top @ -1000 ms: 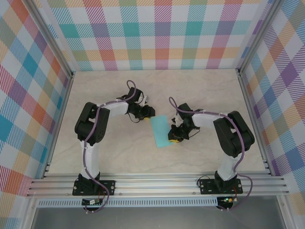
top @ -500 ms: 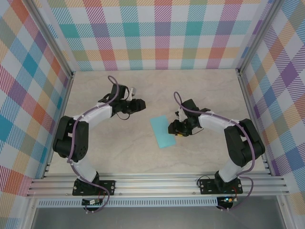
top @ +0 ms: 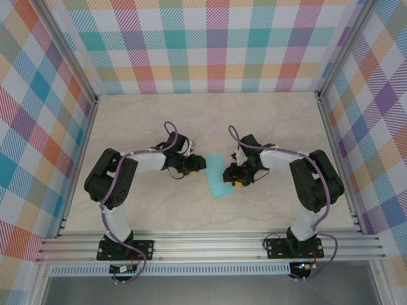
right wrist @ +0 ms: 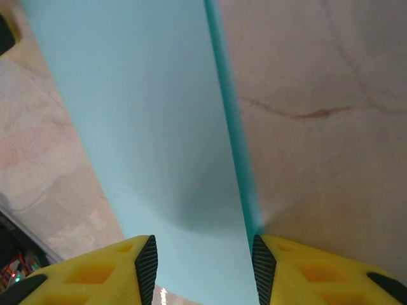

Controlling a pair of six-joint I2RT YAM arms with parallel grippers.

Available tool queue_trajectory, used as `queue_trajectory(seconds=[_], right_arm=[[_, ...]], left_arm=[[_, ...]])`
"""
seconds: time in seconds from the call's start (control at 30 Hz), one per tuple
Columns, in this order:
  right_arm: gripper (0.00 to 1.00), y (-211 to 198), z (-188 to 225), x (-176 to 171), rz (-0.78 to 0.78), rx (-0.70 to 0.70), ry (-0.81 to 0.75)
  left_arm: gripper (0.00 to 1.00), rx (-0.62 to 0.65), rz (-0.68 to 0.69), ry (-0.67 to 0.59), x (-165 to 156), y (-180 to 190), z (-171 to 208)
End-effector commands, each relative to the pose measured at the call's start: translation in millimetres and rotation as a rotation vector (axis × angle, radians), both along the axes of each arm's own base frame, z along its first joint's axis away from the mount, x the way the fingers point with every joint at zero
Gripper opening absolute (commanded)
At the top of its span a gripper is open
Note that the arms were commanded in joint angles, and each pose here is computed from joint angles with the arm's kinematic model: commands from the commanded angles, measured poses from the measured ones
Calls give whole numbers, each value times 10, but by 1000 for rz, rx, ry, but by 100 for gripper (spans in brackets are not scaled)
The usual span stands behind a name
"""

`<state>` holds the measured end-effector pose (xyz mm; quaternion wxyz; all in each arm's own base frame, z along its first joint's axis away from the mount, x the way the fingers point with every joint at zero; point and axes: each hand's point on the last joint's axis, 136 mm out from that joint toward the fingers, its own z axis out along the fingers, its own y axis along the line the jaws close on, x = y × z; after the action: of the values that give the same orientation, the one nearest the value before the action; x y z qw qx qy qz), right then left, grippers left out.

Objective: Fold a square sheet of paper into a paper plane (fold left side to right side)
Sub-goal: Rotate the paper at the center of the table, then fold the triangle a second time at the center of the table.

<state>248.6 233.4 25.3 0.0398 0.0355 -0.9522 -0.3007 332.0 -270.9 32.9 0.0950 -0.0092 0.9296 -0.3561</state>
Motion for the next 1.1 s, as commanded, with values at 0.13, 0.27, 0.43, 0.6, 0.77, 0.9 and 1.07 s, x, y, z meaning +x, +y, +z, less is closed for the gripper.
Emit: queue_trajectory(seconds=[0.13, 0.27, 0.43, 0.6, 0.77, 0.9, 1.07], right_arm=[[43, 184, 65, -302, 68, 137, 118], [43, 169, 103, -300, 67, 129, 99], [46, 125, 113, -191, 31, 102, 50], [50, 169, 124, -10, -12, 159, 32], [50, 226, 212, 139, -19, 213, -1], [49, 179, 194, 158, -31, 179, 28], [47, 179, 242, 209, -67, 209, 77]], left_arm=[[46, -32, -22, -3, 250, -204, -44], [45, -55, -41, -15, 395, -325, 17], [45, -48, -71, -45, 499, -381, 123], [48, -19, -93, -67, 549, -369, 201], [51, 53, -68, -146, 545, -135, 393], [51, 87, -68, -254, 402, 37, 603], [52, 109, -156, -451, -85, 27, 874]])
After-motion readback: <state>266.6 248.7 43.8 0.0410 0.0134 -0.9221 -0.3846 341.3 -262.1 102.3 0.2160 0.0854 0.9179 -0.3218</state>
